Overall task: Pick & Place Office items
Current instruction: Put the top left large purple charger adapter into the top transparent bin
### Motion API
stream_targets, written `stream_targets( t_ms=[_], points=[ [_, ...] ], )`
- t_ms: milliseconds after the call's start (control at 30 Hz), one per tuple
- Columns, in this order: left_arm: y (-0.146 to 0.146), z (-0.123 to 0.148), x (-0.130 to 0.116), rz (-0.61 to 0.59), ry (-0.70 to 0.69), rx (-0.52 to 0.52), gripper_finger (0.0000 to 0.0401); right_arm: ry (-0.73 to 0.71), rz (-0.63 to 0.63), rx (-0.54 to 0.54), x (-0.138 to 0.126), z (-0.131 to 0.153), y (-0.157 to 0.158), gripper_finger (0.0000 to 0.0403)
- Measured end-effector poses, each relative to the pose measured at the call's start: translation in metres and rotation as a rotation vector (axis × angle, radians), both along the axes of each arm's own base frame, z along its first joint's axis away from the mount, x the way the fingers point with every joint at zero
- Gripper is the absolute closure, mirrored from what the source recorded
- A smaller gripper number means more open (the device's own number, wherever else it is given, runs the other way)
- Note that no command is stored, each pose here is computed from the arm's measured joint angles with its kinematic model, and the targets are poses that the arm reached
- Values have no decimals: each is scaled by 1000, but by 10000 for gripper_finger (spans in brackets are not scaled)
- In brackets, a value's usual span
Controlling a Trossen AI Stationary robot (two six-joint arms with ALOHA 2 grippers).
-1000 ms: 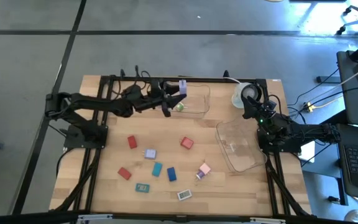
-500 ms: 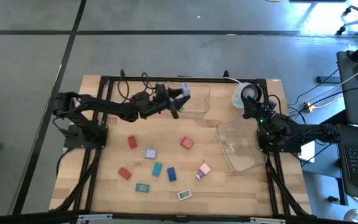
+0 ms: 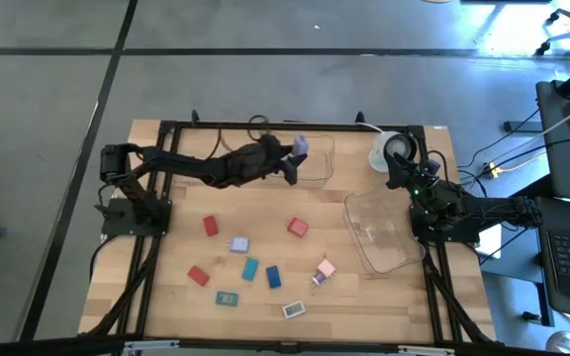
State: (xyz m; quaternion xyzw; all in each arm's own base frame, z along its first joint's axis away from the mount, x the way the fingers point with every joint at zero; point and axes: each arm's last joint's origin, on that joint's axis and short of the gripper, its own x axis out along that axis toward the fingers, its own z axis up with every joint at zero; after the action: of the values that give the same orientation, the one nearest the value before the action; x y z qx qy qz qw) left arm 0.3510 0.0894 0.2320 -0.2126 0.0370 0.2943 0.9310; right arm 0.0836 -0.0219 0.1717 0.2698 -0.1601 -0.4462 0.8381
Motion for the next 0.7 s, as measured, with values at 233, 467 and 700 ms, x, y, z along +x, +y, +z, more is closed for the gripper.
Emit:
stream_targets(
  t_ms=[233,467,700],
  points=[
    [24,10,18,4,230,-82,189,0,0,0,0,0,0,156],
    [45,-6,36,32,411,-128,189,0,0,0,0,0,0,156],
    [58,-28,45,34,504,-175,189,0,0,0,0,0,0,156]
  ],
)
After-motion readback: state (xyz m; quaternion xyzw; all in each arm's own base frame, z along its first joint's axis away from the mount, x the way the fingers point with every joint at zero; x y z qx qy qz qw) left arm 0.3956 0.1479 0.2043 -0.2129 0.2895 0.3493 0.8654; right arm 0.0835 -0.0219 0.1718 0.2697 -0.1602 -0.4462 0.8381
